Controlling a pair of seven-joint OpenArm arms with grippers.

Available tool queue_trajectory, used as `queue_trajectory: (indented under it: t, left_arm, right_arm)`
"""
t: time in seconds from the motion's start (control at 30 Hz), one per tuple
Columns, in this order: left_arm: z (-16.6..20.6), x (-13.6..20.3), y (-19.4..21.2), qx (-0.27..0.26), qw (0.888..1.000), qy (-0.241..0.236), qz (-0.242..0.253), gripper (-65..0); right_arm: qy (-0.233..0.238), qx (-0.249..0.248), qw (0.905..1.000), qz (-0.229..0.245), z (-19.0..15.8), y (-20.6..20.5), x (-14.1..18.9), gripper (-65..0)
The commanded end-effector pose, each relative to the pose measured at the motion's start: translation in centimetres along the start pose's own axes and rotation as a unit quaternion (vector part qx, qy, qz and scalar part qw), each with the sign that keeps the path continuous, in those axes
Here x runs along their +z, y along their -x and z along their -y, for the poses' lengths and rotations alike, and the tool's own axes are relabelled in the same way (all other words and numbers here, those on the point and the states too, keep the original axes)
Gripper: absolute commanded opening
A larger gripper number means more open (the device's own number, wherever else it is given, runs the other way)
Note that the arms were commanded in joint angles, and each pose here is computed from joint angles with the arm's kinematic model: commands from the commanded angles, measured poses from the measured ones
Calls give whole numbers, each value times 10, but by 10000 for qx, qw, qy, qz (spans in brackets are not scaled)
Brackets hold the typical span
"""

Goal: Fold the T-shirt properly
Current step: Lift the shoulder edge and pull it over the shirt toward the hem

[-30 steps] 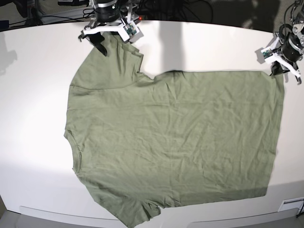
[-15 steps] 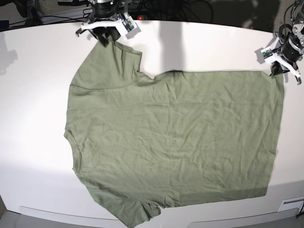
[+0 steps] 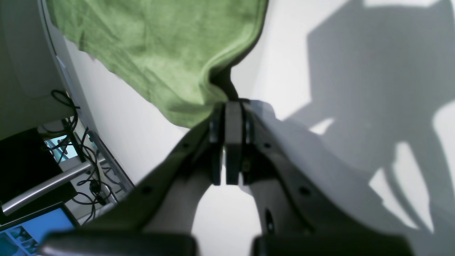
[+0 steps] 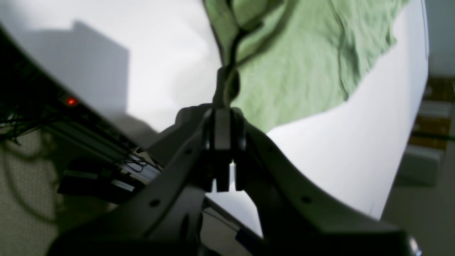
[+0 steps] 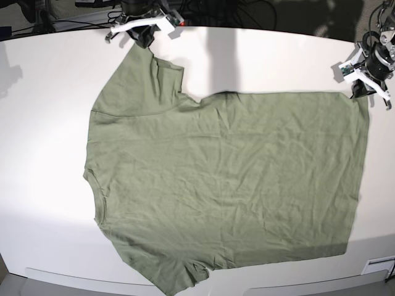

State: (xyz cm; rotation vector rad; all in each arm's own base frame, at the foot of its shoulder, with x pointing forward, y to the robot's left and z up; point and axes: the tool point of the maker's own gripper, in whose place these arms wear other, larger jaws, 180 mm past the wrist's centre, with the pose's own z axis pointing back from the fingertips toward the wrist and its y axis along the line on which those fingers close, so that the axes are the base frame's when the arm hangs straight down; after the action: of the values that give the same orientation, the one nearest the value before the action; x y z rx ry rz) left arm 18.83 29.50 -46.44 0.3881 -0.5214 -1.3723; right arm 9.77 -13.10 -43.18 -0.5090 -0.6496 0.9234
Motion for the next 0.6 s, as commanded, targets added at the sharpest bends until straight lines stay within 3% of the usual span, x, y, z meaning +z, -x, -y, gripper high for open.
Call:
queue_trajectory:
  t: [0.0,0.37,0.57]
  left_arm:
    - [16,2,0,-2,9994,348,26,-650]
    - [15,2,0,-6,9994,338,24,-650]
    - [15,2,0,-4,9994,338,21,-650]
  right_arm:
    - [173,-55,9998,100,8,-3,2,-650]
    - [356,188,9991,101,27,6,2,-650]
    - [-251,-79,9994,237,21,-13,10,-650]
